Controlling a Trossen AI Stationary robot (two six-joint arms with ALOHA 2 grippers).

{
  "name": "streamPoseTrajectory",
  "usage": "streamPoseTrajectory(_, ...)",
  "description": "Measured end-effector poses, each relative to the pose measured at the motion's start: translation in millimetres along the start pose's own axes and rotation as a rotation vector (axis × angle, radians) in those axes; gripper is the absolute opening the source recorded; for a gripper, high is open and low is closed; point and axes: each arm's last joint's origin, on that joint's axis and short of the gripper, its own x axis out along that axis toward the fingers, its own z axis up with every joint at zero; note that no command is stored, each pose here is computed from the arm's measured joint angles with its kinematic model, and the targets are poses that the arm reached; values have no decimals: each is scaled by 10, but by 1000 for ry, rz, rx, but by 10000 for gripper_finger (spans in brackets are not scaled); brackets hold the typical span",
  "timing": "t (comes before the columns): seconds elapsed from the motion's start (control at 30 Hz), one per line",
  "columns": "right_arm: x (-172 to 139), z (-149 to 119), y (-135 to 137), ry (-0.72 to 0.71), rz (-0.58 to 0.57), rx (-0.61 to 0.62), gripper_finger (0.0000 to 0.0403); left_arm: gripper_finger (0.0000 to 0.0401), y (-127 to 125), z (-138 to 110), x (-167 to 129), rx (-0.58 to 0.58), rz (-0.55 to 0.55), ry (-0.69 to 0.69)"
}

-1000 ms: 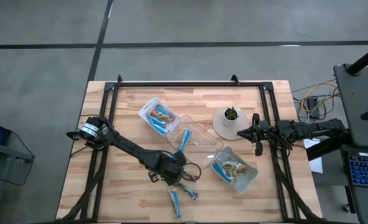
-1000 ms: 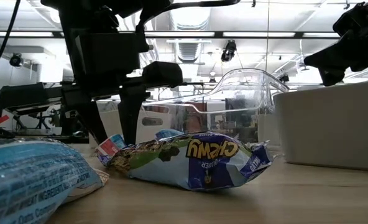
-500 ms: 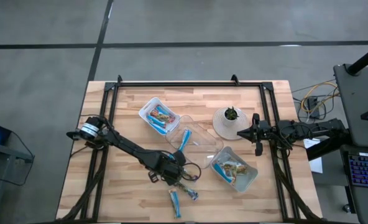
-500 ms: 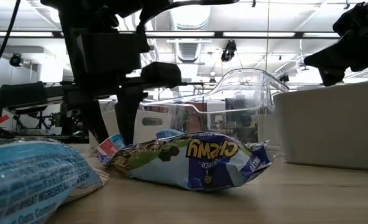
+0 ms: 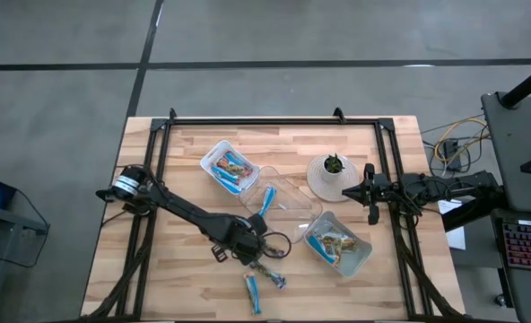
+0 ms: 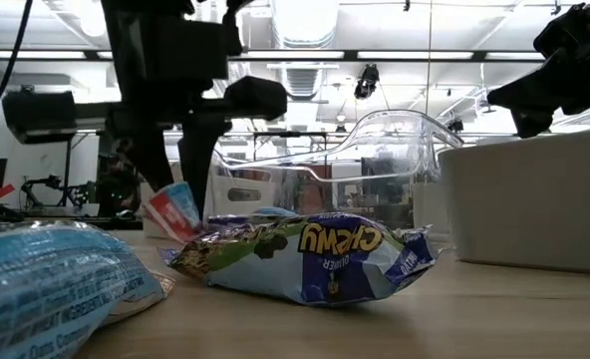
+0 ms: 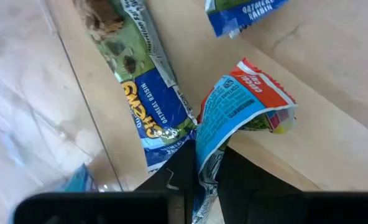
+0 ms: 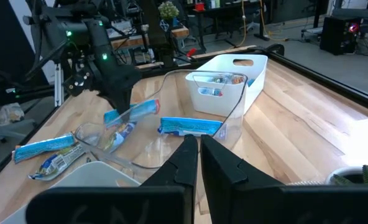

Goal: Pick and place Granola Bars by type
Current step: Put the red granola bar into the white bin

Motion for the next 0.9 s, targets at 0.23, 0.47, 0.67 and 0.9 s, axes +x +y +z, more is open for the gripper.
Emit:
streamPoseTrajectory(0.23, 0, 1, 0, 0, 0, 0, 13, 34, -11, -39, -90, -55, -37, -2)
streamPoseTrajectory(0.47, 0, 0, 0, 0, 0, 0, 13, 34, -66, -55, -146, -105, -187, -59)
streamPoseTrajectory(0.67, 1, -1, 0, 1, 0, 0, 13, 34, -60, -53, -156, -114, -181, -63)
streamPoseTrajectory(0.9, 0, 0, 0, 0, 0, 0, 13, 34, -10, -12, -148, -116, -104, -92)
